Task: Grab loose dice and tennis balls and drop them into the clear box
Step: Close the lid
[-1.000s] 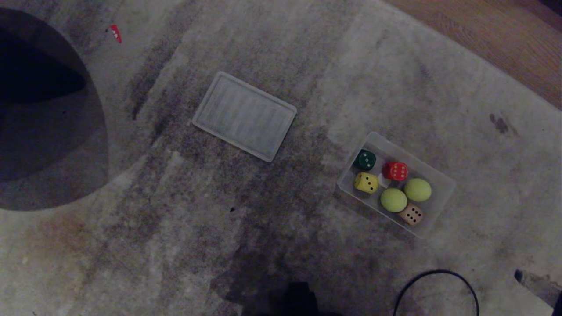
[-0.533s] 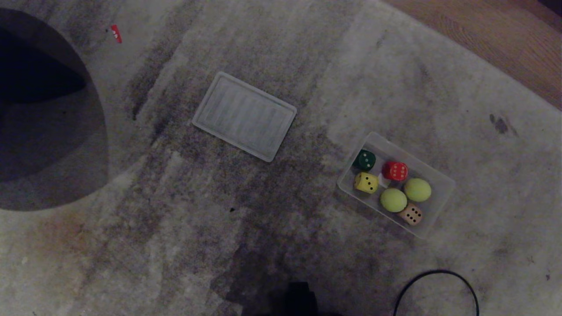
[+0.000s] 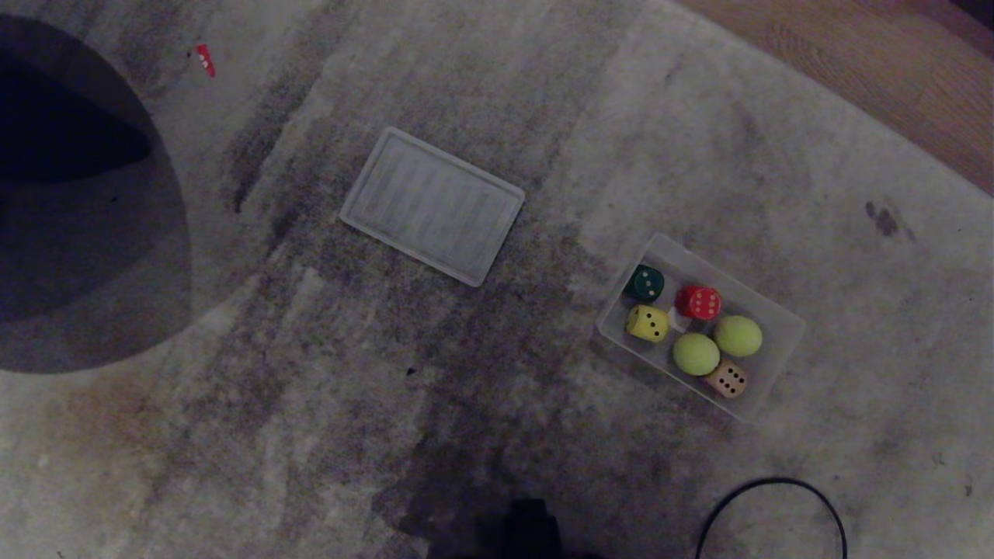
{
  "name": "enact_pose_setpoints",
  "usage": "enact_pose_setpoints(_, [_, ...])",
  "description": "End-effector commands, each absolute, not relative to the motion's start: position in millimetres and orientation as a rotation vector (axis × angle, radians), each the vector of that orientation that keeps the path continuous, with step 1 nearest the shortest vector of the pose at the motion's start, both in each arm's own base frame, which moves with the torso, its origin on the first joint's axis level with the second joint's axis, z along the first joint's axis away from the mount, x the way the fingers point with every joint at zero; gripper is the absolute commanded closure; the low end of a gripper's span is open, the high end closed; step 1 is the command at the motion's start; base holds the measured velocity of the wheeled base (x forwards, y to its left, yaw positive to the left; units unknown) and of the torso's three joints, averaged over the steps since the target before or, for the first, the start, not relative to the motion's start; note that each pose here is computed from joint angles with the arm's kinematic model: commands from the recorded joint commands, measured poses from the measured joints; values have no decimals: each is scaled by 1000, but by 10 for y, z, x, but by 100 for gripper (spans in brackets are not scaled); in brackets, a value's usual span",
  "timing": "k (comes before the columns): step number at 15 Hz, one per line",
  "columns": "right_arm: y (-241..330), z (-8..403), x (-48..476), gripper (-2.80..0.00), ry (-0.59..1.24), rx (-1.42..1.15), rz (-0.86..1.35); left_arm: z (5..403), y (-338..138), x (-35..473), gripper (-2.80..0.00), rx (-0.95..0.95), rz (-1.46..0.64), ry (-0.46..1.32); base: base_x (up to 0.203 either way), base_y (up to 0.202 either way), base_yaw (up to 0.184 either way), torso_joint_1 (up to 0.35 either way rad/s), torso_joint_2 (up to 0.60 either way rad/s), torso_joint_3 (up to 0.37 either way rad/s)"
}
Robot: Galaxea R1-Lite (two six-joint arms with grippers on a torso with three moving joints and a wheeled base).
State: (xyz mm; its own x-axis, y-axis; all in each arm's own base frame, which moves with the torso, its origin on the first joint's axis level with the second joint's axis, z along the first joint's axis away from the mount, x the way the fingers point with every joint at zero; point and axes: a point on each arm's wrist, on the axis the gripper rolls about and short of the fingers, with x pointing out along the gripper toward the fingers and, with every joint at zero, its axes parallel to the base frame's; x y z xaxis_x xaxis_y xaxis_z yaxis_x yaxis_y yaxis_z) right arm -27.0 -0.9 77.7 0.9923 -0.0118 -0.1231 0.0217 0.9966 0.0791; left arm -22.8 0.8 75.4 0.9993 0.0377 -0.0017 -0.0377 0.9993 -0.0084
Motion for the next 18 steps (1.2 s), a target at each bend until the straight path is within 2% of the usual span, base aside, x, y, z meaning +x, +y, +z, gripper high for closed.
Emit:
enact_pose_setpoints(1, [-9, 759, -286, 0, 108, 82, -15, 749, 8, -226, 0, -9, 38, 4, 0, 0, 0, 0, 0, 0])
enact_pose_setpoints(18, [-9, 763, -287, 0, 107, 79, -15, 749, 8, -226, 0, -14, 38, 4, 0, 0, 0, 0, 0, 0])
